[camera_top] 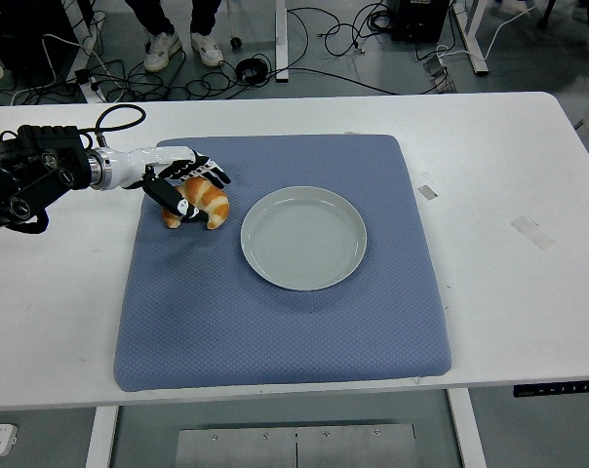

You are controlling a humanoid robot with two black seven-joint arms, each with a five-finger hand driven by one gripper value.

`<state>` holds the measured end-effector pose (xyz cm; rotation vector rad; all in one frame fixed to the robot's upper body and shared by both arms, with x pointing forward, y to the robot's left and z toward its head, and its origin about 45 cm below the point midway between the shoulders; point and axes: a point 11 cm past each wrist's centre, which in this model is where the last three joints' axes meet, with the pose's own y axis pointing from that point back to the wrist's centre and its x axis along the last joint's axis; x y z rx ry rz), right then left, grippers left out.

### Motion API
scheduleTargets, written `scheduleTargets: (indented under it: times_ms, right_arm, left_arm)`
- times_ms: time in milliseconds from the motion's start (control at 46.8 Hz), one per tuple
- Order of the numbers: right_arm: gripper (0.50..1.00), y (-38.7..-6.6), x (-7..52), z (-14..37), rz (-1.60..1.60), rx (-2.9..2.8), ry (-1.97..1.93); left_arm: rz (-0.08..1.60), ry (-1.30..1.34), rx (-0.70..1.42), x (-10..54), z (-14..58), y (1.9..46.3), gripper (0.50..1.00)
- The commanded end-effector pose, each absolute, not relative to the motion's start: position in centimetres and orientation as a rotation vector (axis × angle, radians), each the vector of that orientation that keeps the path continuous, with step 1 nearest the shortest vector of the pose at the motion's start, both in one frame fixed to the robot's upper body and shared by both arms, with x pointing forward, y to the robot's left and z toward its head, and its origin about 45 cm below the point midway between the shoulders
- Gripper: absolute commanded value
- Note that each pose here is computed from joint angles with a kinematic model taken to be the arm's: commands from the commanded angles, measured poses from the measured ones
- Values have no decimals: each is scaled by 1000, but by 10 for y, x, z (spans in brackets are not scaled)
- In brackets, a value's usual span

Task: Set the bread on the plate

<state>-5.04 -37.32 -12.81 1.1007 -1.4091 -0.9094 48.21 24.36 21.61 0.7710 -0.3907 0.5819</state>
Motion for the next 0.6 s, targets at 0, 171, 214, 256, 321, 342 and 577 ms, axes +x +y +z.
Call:
scheduleTargets:
  times_ms: [0, 171, 214, 256, 321, 342, 577]
  right_arm:
    - [1000, -373, -50, -128, -910, 1101, -1409]
    - [1000, -373, -50, -128, -910, 1101, -1409]
    - [1000, -373, -50, -128, -909, 1102, -1408]
    - [1000, -373, -50, -128, -909, 1102, -1410]
    - [1000, -373, -50, -128, -909, 1102, -1410]
    - [1000, -373, -51, -128, -910, 1101, -1409]
    - [1000, -373, -51, -128, -911, 1100, -1408]
  left_arm:
    - [582, -392, 771, 482, 216, 243, 748]
    - [581, -392, 770, 482, 217, 243, 666]
    - [581, -392, 770, 482, 217, 243, 634]
    - [581, -392, 770, 482, 217, 243, 607]
    - [582, -395, 769, 483, 218, 243, 568]
    - [582, -395, 769, 483, 218, 243, 566]
    - [585, -407, 745, 486, 227, 242, 564]
